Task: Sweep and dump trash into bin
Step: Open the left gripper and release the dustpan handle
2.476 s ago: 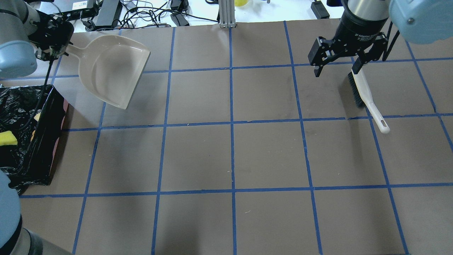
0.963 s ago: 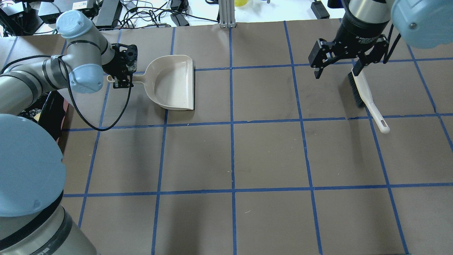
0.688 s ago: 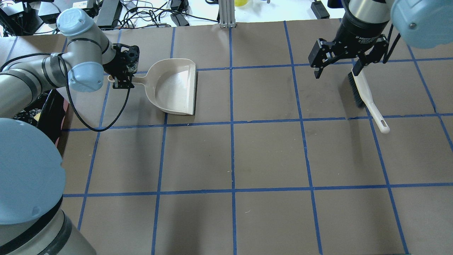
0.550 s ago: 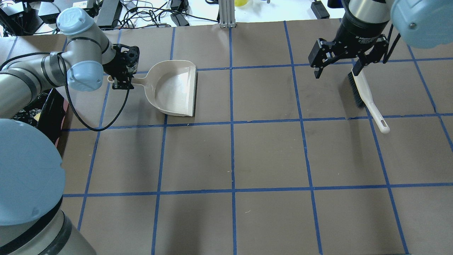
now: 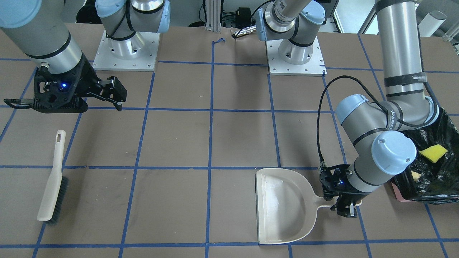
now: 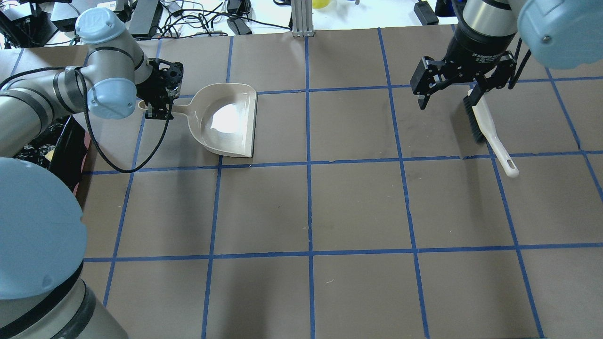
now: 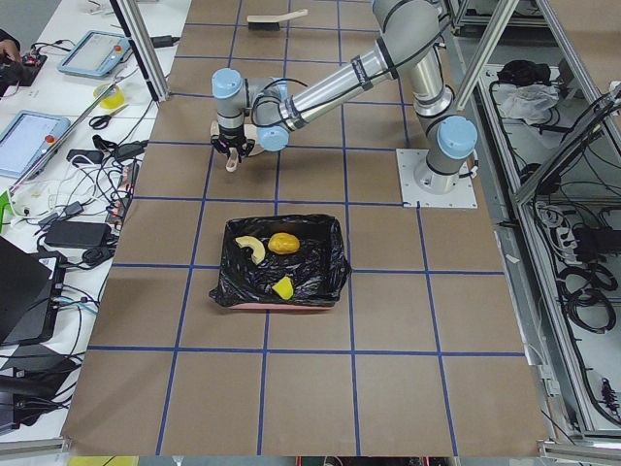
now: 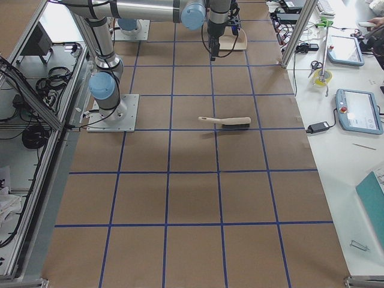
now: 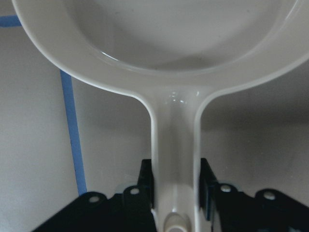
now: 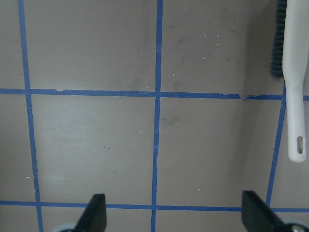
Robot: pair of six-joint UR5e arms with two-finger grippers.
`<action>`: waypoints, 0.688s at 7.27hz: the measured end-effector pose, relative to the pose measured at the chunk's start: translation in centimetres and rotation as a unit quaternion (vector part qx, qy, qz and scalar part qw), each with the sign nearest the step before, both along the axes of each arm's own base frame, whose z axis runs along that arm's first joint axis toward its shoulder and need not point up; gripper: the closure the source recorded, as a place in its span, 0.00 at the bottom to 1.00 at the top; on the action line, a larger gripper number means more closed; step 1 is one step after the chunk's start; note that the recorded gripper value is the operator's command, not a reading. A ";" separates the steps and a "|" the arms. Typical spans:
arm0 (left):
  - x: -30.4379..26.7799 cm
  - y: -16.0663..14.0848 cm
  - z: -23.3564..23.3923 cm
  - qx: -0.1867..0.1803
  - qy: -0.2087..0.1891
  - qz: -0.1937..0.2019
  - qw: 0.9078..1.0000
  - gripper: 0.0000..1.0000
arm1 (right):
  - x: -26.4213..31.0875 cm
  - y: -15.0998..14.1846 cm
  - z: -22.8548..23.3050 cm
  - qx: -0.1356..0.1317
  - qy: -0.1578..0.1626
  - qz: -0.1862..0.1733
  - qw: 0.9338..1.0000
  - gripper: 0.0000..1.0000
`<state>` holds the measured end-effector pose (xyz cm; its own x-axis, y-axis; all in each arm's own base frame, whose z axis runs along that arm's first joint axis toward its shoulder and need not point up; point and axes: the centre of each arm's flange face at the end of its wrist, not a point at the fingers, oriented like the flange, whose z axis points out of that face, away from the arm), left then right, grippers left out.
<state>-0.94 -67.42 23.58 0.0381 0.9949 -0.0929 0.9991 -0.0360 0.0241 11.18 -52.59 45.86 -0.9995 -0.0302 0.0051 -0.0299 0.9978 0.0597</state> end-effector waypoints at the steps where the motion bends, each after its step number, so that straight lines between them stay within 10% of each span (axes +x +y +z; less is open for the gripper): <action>1: 0.0 0.0 -0.2 0.002 -0.002 0.000 1.000 1.00 | -0.2 0.2 0.2 0.001 0.012 -0.008 1.000 0.00; 2: 0.0 0.0 -0.4 0.004 -0.003 0.000 1.000 0.34 | -0.3 0.4 0.3 0.000 0.017 -0.015 1.000 0.00; 5: -0.2 0.4 -0.6 0.008 -0.003 0.004 1.000 0.27 | -0.2 0.7 1.0 -0.007 0.013 -0.019 1.000 0.00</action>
